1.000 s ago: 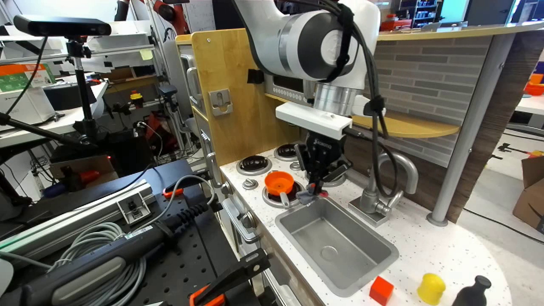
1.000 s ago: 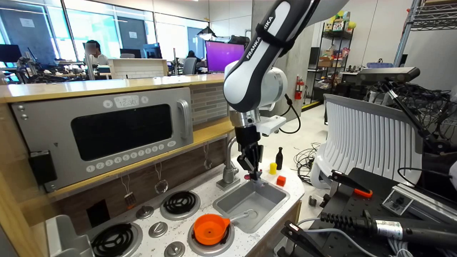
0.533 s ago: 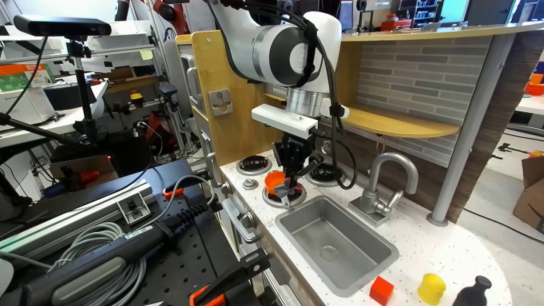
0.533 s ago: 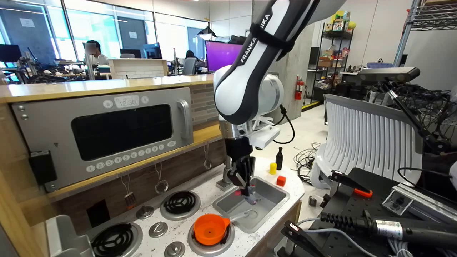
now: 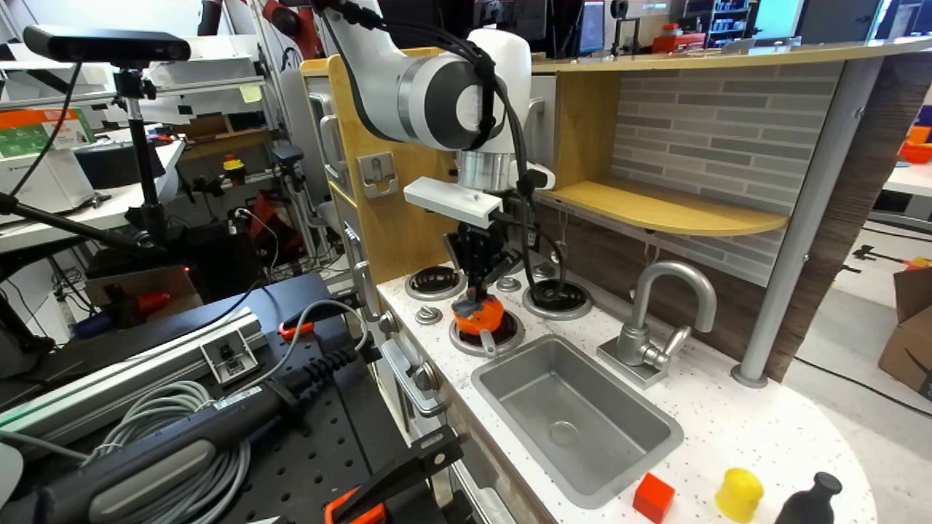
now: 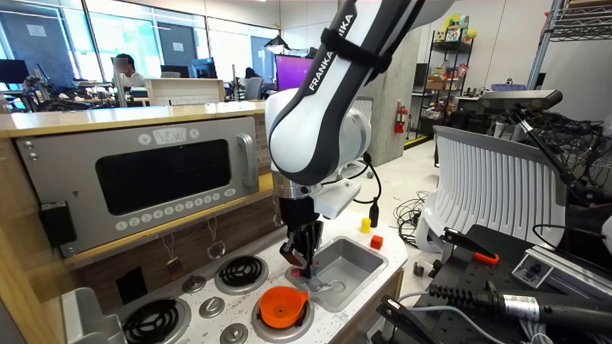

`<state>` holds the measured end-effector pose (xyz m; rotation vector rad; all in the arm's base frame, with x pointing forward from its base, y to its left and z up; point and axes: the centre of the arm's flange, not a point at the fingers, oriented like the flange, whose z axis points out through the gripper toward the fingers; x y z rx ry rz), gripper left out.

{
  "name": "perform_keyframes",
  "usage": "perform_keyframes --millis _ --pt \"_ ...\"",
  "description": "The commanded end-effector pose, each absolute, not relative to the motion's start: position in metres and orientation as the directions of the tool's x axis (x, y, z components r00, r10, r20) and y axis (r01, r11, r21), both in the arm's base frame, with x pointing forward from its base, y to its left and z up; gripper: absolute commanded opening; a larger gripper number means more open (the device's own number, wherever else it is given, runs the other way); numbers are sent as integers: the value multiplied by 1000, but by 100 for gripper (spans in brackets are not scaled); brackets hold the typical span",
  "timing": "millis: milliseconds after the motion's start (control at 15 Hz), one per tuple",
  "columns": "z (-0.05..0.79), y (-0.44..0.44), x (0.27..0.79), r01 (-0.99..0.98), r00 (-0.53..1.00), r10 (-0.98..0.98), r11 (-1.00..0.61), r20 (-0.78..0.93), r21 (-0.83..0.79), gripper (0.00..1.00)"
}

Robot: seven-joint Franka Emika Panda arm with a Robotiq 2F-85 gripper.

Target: Place the mouse plush toy in the orange pot

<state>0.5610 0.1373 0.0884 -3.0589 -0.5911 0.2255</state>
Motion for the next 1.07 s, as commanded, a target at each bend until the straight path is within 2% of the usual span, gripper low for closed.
perform_keyframes --millis 0,600,1000 --pt "86 151 549 342 935 343 -939 -86 -25 3" --pt "83 151 569 188 976 190 -982 108 27 3" --pt "77 168 567 183 965 193 -980 177 72 3"
